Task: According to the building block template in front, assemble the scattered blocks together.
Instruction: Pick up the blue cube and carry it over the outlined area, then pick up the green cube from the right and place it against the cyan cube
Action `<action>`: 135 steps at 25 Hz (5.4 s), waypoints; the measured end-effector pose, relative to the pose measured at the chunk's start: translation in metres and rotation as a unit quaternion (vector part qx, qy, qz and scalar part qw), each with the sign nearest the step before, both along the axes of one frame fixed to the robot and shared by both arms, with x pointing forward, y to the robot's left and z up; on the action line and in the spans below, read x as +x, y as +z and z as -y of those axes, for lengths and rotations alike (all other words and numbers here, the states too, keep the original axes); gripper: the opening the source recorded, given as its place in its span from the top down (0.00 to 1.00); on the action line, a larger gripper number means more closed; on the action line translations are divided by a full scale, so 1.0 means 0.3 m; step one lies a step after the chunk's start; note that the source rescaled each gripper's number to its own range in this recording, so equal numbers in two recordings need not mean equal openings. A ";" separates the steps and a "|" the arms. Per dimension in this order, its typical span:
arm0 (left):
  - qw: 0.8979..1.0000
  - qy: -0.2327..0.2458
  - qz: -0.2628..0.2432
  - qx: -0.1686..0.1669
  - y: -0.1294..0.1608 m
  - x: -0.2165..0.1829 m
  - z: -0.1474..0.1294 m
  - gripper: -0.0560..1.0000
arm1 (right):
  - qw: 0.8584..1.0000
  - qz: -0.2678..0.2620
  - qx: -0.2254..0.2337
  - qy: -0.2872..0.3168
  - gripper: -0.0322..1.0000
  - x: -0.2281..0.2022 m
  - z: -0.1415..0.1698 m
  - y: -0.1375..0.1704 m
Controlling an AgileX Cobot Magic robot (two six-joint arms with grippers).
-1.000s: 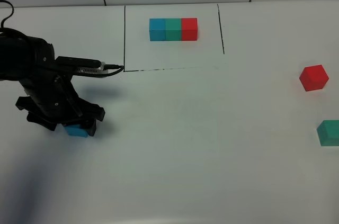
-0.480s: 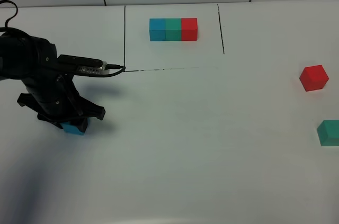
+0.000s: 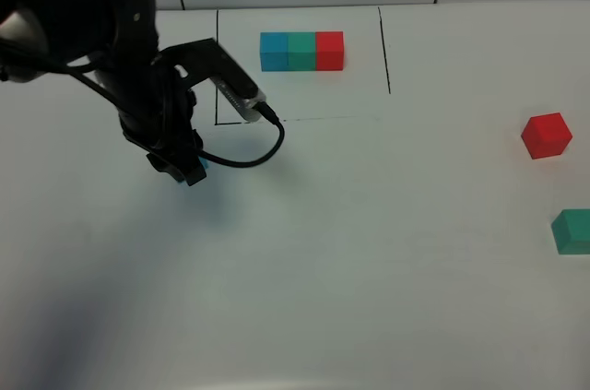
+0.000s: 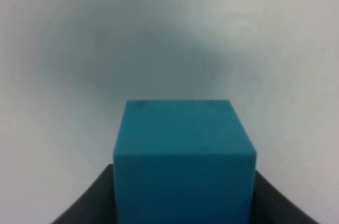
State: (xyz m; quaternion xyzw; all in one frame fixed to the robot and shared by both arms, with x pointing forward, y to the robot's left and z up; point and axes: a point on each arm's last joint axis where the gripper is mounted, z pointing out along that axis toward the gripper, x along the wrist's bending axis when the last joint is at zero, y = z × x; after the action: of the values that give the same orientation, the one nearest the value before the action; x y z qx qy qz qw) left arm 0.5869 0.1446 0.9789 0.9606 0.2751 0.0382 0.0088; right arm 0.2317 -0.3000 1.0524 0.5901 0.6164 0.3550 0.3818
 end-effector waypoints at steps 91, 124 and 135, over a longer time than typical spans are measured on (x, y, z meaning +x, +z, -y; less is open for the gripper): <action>0.970 0.235 0.064 -0.029 0.206 0.268 -0.190 0.03 | 1.000 0.000 0.010 0.004 0.08 0.000 -0.005 0.000; 0.867 0.385 0.261 -0.177 0.519 -0.625 -0.474 0.03 | 1.000 0.000 0.017 0.008 0.08 0.000 -0.009 0.000; 0.838 0.370 0.310 -0.254 0.425 -0.895 -0.479 0.03 | 1.000 0.000 0.017 0.009 0.08 0.000 -0.009 0.000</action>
State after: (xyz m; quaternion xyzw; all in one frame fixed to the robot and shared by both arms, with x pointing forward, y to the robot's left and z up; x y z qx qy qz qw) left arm 0.3184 0.2882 1.1063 0.6895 0.5927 0.2635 0.3223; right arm 0.2316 -0.2973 1.0525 0.5911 0.6155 0.3684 0.3689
